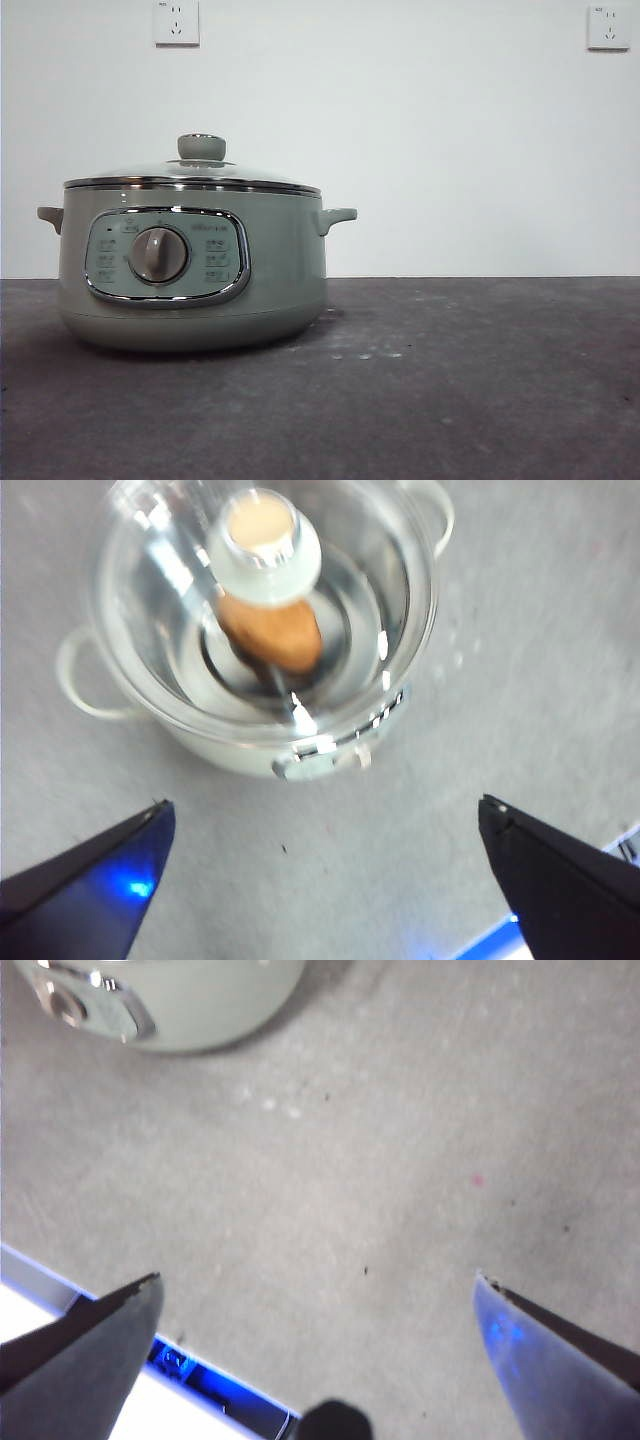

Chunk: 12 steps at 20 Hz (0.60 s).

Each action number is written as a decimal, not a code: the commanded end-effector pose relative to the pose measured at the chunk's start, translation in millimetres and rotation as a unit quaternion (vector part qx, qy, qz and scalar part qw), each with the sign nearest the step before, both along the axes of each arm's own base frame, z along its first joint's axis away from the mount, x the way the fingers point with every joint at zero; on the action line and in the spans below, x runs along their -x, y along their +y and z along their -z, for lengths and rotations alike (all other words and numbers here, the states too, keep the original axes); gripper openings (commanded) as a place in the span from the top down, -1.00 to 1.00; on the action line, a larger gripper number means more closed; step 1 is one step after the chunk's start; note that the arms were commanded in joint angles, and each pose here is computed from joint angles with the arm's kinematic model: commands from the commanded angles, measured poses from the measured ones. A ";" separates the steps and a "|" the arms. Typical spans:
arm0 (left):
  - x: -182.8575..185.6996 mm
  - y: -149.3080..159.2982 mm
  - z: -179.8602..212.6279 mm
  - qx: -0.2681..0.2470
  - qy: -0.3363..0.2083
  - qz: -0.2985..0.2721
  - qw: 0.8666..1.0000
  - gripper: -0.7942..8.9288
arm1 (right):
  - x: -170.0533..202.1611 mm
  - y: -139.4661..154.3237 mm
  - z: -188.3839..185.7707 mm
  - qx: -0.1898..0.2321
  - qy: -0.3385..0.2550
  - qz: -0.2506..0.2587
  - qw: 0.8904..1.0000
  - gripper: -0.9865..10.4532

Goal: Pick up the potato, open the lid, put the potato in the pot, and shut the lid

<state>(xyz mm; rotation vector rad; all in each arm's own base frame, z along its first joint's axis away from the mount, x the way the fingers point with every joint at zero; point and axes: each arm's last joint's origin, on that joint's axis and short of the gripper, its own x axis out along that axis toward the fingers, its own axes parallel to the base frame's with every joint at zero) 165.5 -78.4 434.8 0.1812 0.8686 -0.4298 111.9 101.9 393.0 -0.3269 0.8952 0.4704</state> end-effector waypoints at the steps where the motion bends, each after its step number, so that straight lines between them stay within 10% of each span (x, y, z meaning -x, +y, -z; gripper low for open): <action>1: 9.0 4.1 -3.8 0.004 -0.015 0.004 1.000 -0.46 | -0.3 0.5 2.0 0.001 0.004 0.006 1.000 -0.38; 3: 14.5 6.6 -6.5 0.008 -0.023 0.006 1.000 -0.19 | -0.8 0.9 1.8 0.001 0.001 0.006 1.000 -0.26; 4: 15.2 6.7 -6.8 0.007 -0.024 0.012 1.000 0.68 | -0.9 0.6 1.6 0.006 -0.004 0.004 1.000 0.64; 12: 12.7 4.3 -5.5 0.017 -0.015 0.027 0.999 0.84 | -2.9 2.3 0.1 -0.004 -0.015 0.012 1.000 0.83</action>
